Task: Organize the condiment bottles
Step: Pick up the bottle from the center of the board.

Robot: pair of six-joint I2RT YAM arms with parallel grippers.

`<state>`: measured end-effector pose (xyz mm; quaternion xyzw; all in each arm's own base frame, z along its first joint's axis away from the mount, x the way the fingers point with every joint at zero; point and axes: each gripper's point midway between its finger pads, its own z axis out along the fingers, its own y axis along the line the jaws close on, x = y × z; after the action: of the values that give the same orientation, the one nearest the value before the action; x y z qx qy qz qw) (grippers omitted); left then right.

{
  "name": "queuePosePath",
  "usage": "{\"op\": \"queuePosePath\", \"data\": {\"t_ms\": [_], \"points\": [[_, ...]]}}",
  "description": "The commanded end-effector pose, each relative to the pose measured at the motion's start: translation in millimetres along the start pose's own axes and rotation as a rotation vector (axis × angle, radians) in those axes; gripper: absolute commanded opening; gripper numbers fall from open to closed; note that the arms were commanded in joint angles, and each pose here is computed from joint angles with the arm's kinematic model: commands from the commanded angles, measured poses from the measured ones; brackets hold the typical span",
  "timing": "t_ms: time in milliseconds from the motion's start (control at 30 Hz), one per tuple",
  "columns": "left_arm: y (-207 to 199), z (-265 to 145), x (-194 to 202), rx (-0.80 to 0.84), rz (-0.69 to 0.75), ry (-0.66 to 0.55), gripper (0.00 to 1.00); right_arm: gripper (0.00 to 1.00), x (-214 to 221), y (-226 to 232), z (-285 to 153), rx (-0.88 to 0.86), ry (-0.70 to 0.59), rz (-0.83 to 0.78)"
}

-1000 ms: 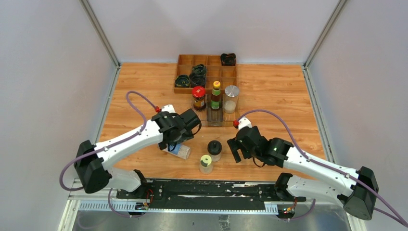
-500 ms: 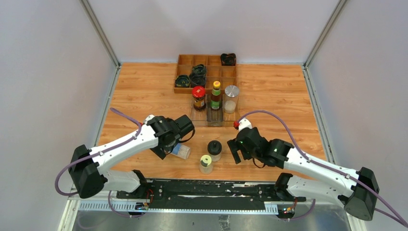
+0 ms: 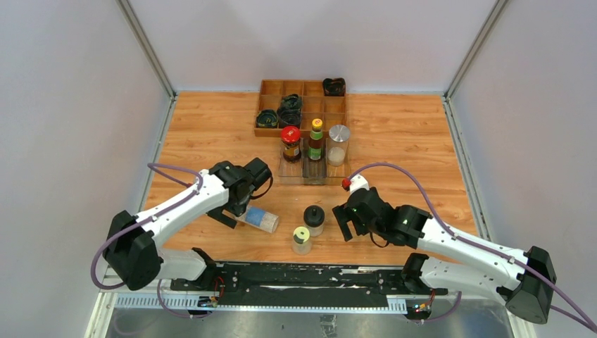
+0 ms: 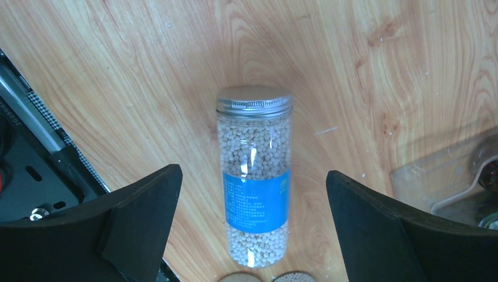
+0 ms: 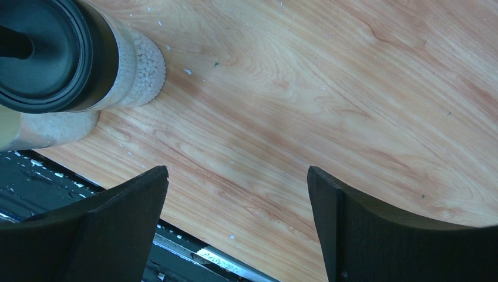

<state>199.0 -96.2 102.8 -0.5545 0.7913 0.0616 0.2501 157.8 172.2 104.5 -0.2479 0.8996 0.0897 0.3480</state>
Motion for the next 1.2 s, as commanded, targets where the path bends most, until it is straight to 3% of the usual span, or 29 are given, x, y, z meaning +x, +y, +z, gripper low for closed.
{"op": "queuePosePath", "data": {"t_ms": [0, 567, 1167], "points": [[-1.1, 3.6, -14.4, -0.020, -0.004, -0.059, 1.00, 0.94, 7.3, 1.1, 0.5, -0.001, 0.014, -0.001], [-13.2, 32.1, -2.2, -0.095, 0.073, -0.045, 1.00, 0.94, 7.8, 1.1, 1.2, 0.001, 0.016, -0.001], [8.7, 60.9, 10.7, -0.159, 0.085, -0.006, 1.00, 0.94, 9.4, 1.5, 3.8, 0.004, 0.029, -0.010]]}}
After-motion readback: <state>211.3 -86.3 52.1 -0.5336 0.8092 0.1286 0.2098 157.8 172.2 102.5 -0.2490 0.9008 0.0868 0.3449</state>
